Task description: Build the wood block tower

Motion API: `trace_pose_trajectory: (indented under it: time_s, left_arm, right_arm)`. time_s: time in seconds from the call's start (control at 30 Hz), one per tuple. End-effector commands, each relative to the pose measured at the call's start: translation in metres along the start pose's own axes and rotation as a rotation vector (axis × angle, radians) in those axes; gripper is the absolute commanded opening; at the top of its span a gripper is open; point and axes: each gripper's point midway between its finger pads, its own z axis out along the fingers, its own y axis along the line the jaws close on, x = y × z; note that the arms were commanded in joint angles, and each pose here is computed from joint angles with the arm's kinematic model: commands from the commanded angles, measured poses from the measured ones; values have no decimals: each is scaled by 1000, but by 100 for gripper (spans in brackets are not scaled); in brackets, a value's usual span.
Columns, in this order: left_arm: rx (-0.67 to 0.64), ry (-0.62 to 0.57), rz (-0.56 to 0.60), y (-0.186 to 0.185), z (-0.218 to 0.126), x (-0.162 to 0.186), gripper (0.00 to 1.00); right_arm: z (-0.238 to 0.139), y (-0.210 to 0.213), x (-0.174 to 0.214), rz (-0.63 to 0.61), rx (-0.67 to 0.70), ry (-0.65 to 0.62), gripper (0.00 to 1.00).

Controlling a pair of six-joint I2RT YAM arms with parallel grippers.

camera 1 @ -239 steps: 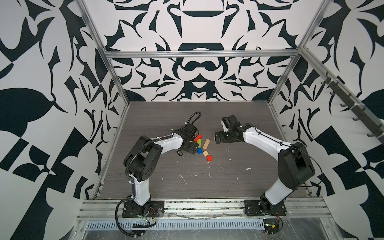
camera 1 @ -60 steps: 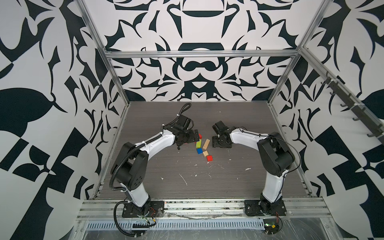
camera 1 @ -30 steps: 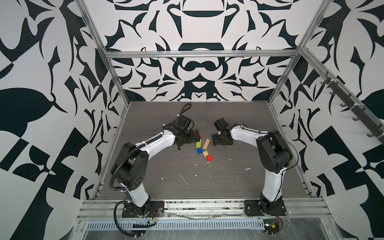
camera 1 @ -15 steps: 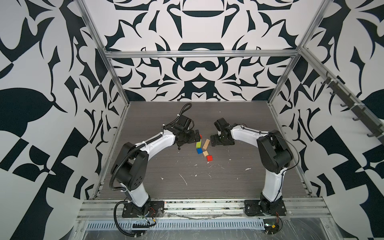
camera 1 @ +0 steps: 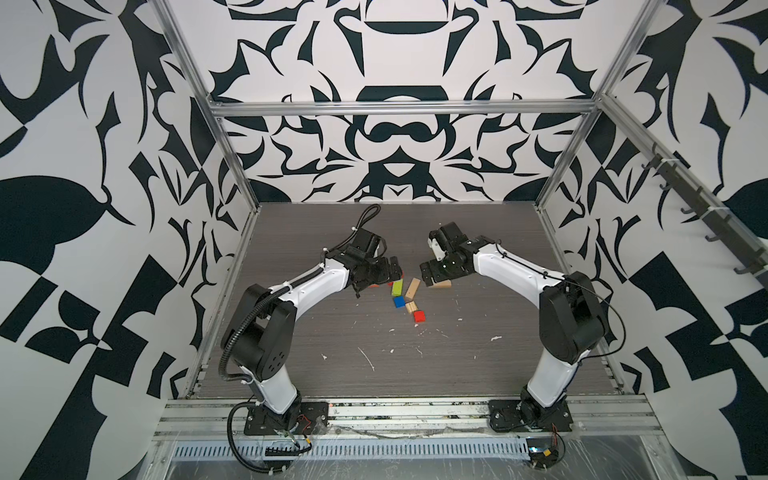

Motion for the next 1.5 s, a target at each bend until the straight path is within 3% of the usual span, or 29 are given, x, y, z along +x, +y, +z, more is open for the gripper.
trace_pose_trajectory:
  time_s: [0.0,0.57,1.0,1.47]
  left_arm:
    - [21,0,-15,0,-8,1,99]
    - [2,-31,-25,12,-28,2,99]
    - [4,-44,-23,13,-38,2,99]
    - [-1,-57,-22,15,-43,3,99]
  right_arm:
    - [-7,10,-4,-99,-35,5,97]
    - [8,34,-13,-253,-143,-3,94]
    - [32,56,-19,-422,-107,24,94]
    - [49,60,-14,-465,-108,61,93]
